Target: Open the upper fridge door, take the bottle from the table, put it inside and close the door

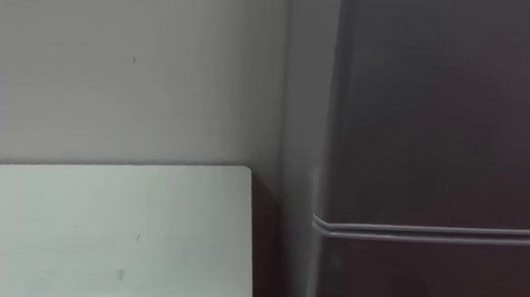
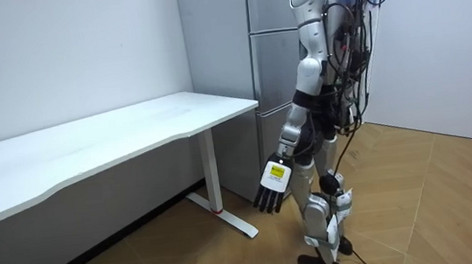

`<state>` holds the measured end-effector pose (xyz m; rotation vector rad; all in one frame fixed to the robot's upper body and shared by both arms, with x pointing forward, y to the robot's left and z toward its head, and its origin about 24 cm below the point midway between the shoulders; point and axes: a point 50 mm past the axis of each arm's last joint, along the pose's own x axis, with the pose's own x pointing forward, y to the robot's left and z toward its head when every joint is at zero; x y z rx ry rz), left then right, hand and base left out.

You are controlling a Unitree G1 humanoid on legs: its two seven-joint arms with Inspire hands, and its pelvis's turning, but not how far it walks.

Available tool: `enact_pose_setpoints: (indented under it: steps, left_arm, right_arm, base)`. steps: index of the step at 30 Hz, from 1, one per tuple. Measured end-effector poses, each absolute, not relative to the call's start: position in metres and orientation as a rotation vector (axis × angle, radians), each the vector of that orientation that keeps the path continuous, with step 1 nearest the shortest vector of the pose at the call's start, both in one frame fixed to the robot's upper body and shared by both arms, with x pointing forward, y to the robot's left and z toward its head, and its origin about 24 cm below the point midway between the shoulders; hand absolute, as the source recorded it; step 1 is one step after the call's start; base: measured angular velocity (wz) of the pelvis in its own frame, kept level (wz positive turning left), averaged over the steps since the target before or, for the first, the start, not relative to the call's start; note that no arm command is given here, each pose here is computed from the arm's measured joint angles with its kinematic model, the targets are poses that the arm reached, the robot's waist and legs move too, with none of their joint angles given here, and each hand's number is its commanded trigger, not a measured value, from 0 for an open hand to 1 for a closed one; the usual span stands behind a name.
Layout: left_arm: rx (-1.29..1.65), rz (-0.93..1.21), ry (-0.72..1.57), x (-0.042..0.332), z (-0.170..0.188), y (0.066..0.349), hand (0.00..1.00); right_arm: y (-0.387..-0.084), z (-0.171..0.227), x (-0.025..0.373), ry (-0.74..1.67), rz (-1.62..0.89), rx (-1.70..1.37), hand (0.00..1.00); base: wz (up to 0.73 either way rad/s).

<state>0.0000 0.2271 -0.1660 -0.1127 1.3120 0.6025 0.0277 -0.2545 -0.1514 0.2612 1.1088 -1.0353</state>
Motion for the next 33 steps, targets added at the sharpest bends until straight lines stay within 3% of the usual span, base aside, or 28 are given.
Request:
enact_pose_setpoints:
  steps: [14,33]
  left_arm:
    - [-0.080,0.532,1.301,0.012,-0.168,0.220,0.00]
    - [-0.020,0.489,1.298,0.017,-0.167,0.219,0.00]
  right_arm:
    - [-0.218,-0.167,0.040,1.211,-0.492,0.212,0.00]
    - [-0.214,-0.168,0.046,1.230,-0.339,0.143,0.00]
  base:
    - [0.00]
    - [0.01]
